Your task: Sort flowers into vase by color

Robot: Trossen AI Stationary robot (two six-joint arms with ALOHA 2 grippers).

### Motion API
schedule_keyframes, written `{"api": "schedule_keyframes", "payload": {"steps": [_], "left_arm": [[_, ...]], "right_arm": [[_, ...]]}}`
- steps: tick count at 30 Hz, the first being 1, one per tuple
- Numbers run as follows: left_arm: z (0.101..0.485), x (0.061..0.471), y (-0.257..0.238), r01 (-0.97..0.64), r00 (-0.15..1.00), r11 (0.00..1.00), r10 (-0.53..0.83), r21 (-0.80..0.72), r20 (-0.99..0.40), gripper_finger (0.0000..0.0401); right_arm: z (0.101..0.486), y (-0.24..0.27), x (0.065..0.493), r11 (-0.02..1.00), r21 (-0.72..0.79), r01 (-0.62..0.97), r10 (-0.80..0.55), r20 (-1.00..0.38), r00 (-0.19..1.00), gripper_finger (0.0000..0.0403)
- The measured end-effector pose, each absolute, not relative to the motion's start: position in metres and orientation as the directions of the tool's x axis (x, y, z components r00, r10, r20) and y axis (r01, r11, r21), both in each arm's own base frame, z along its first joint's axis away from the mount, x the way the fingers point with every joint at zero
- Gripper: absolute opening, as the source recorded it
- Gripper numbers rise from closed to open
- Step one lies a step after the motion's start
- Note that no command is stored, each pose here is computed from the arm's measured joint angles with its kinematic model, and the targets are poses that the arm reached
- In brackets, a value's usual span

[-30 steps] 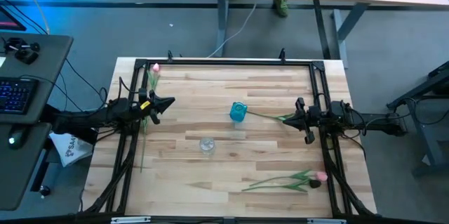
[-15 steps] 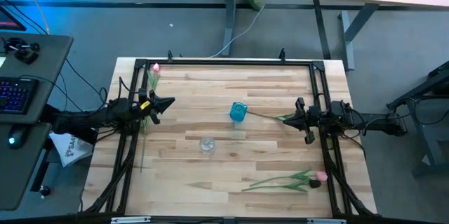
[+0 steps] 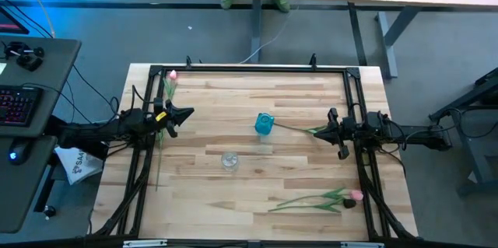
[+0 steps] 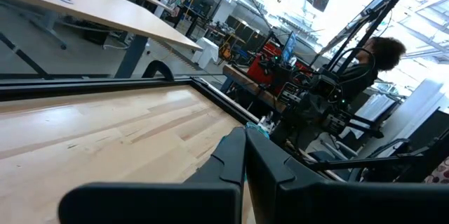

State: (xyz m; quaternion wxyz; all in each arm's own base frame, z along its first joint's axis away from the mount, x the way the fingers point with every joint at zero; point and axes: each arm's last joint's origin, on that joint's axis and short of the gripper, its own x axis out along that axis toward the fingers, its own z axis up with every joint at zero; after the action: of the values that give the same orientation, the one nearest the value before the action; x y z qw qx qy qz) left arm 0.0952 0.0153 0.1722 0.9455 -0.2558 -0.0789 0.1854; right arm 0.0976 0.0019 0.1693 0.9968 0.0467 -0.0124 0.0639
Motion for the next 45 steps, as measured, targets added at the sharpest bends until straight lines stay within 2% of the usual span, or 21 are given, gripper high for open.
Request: {"api": "schedule_keyframes", "payload": {"steps": [11,14,16,19,22,26,30,35,38,41,43,45], "left_arm": [[0.172,0.095,0.015,-0.31,0.919,0.8,0.391,-0.513,0.054,0.0],[0.172,0.095,0.015,-0.31,0.919,0.8,0.391,-0.513,0.054,0.0],[0.172,0.095,0.015,-0.31,0.919,0.8,0.391,-0.513,0.054,0.0],[0.172,0.095,0.015,-0.31,0.919,0.8,0.391,-0.513,0.055,0.0],[0.172,0.095,0.015,-0.31,0.919,0.8,0.391,-0.513,0.054,0.0],[0.172,0.095,0.015,-0.31,0.919,0.8,0.391,-0.513,0.054,0.0],[0.172,0.095,0.015,-0.31,0.919,0.8,0.391,-0.513,0.054,0.0],[0.172,0.095,0.015,-0.31,0.919,0.8,0.391,-0.513,0.054,0.0],[0.172,0.095,0.015,-0.31,0.919,0.8,0.391,-0.513,0.054,0.0],[0.172,0.095,0.015,-0.31,0.919,0.8,0.391,-0.513,0.054,0.0],[0.172,0.095,0.015,-0.311,0.919,0.8,0.391,-0.513,0.054,0.0],[0.172,0.095,0.015,-0.31,0.919,0.8,0.391,-0.513,0.055,0.0]], "right_arm": [[0.17,0.002,0.098,0.987,0.093,-0.13,0.127,0.036,0.991,0.0],[0.183,0.002,0.096,0.957,0.242,-0.161,0.123,0.166,0.978,0.0],[0.198,0.0,0.093,0.896,0.401,-0.19,0.056,0.323,0.945,0.0],[0.218,-0.006,0.083,0.743,0.615,-0.264,-0.14,0.528,0.837,0.0],[0.226,-0.012,0.075,0.666,0.707,-0.24,-0.364,0.588,0.722,0.0],[0.23,-0.014,0.075,0.648,0.727,-0.224,-0.446,0.602,0.662,0.0],[0.237,-0.015,0.09,0.642,0.749,-0.162,-0.449,0.539,0.712,0.0],[0.267,-0.016,0.121,0.637,0.769,-0.061,-0.467,0.448,0.762,0.0],[0.283,-0.017,0.147,0.662,0.748,0.053,-0.463,0.351,0.814,0.0],[0.292,-0.021,0.172,0.698,0.682,0.217,-0.424,0.149,0.893,0.0],[0.297,-0.028,0.182,0.689,0.646,0.329,-0.384,-0.06,0.921,0.0],[0.301,-0.036,0.184,0.673,0.586,0.452,-0.334,-0.305,0.892,0.0001]]}}
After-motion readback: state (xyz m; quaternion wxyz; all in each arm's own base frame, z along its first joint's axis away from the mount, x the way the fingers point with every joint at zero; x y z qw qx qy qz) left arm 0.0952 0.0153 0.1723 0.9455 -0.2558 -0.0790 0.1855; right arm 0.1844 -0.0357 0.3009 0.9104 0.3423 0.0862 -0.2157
